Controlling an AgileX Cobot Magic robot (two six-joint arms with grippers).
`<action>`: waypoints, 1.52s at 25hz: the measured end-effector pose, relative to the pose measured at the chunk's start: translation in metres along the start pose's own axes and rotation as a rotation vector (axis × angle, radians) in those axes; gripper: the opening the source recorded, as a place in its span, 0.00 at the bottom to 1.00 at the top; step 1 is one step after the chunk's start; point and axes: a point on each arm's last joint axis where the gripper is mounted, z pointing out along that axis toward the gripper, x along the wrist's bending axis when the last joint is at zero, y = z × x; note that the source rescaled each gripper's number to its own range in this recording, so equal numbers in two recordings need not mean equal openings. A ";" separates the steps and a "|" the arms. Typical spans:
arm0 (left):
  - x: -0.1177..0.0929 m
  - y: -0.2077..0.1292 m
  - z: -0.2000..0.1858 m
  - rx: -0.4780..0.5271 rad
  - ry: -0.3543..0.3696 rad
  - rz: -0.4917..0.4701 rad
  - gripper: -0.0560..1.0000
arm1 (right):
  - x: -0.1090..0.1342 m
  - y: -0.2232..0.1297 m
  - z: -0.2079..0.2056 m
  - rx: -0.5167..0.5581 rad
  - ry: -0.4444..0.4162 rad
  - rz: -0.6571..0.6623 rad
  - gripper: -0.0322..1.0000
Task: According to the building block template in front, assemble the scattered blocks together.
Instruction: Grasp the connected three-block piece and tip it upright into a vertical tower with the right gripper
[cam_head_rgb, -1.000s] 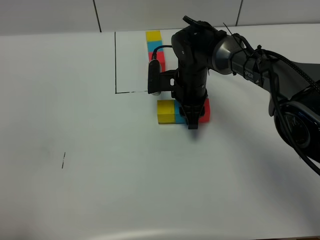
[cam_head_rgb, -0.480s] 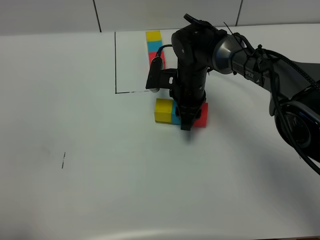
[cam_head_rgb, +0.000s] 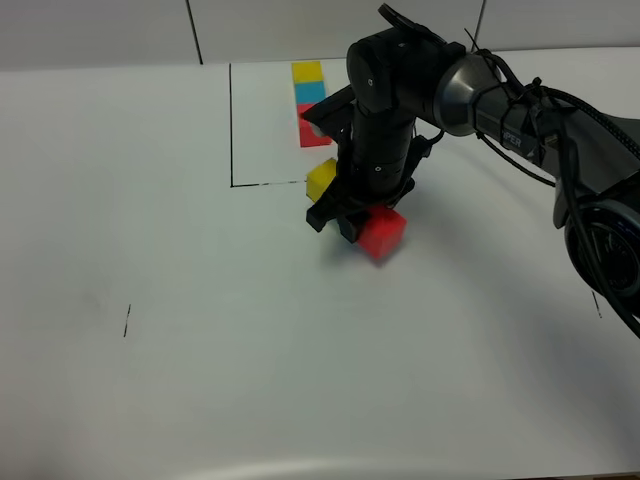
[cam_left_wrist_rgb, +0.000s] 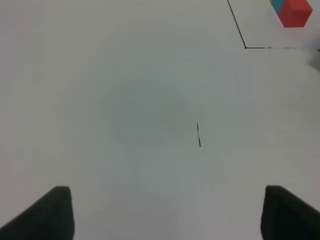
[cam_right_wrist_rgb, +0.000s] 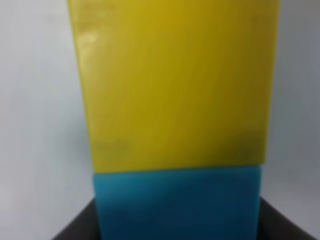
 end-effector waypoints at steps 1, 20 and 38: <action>0.000 0.000 0.000 0.000 0.000 0.000 0.65 | 0.000 0.000 0.000 0.002 0.001 0.059 0.03; 0.000 0.000 0.000 0.000 0.000 0.000 0.65 | 0.009 -0.002 0.004 0.019 -0.072 0.584 0.03; 0.000 0.000 0.000 0.000 0.000 0.000 0.65 | 0.024 -0.003 0.027 0.069 -0.030 0.561 0.03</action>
